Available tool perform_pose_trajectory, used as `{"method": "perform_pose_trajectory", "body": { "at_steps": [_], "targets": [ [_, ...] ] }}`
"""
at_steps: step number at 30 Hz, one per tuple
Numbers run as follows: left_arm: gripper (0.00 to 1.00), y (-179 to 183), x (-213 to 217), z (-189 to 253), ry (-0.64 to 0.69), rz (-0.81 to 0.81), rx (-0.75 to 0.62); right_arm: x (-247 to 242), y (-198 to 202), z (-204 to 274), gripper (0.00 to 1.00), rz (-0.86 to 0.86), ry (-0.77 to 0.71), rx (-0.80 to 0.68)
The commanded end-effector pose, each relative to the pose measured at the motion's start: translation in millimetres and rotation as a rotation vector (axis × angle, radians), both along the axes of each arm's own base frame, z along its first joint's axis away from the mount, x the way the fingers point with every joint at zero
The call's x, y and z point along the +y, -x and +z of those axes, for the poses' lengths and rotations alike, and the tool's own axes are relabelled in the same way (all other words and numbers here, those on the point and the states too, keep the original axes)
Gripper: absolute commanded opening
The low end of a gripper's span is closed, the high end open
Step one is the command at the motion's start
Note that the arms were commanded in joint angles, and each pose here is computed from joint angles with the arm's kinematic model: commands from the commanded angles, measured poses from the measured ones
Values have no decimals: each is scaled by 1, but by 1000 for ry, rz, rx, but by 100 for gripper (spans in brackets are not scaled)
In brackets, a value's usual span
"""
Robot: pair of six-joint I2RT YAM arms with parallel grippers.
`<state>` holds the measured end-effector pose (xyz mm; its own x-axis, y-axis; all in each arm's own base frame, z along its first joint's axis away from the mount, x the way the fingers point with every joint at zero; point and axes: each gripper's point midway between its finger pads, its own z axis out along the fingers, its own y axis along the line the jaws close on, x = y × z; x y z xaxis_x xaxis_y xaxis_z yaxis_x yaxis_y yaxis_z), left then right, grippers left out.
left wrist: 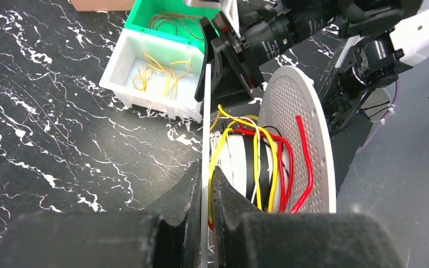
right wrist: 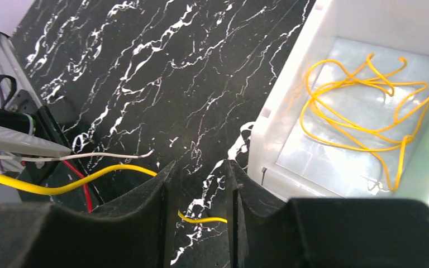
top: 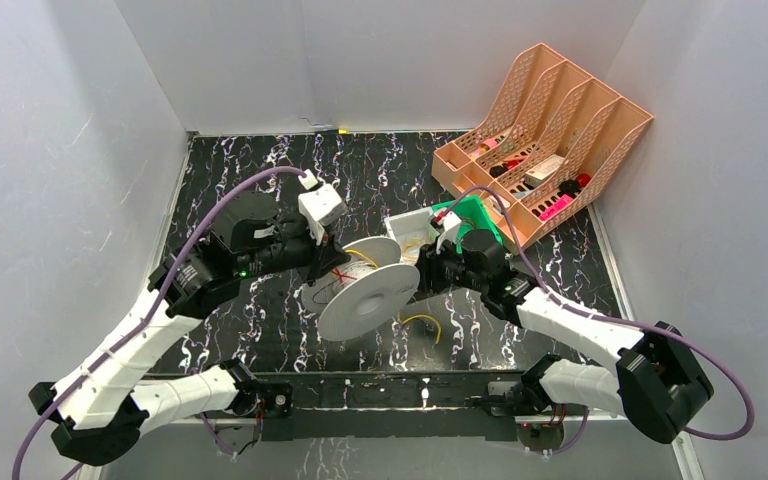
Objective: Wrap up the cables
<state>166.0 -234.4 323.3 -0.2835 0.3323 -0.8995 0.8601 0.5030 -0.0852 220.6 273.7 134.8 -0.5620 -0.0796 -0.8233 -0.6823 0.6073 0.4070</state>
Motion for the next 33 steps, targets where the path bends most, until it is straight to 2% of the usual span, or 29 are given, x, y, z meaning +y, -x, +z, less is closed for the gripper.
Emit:
{"method": "perform_pose_trajectory", "body": {
  "at_steps": [1, 14, 20, 27, 33],
  "targets": [
    [0, 7, 1, 53, 132, -9, -88, 7, 1, 9, 43, 16, -78, -10],
    [0, 2, 2, 62, 142, 11, -117, 5, 27, -22, 49, 47, -120, 117],
    [0, -1, 3, 63, 140, 25, -123, -7, 22, -50, 50, -51, -36, 192],
    [0, -2, 2, 63, 139, 30, -124, -33, 17, -69, 50, -175, 69, 199],
    [0, -3, 2, 63, 138, 36, -125, -33, 30, -81, 51, -165, 93, 300]
  ]
}}
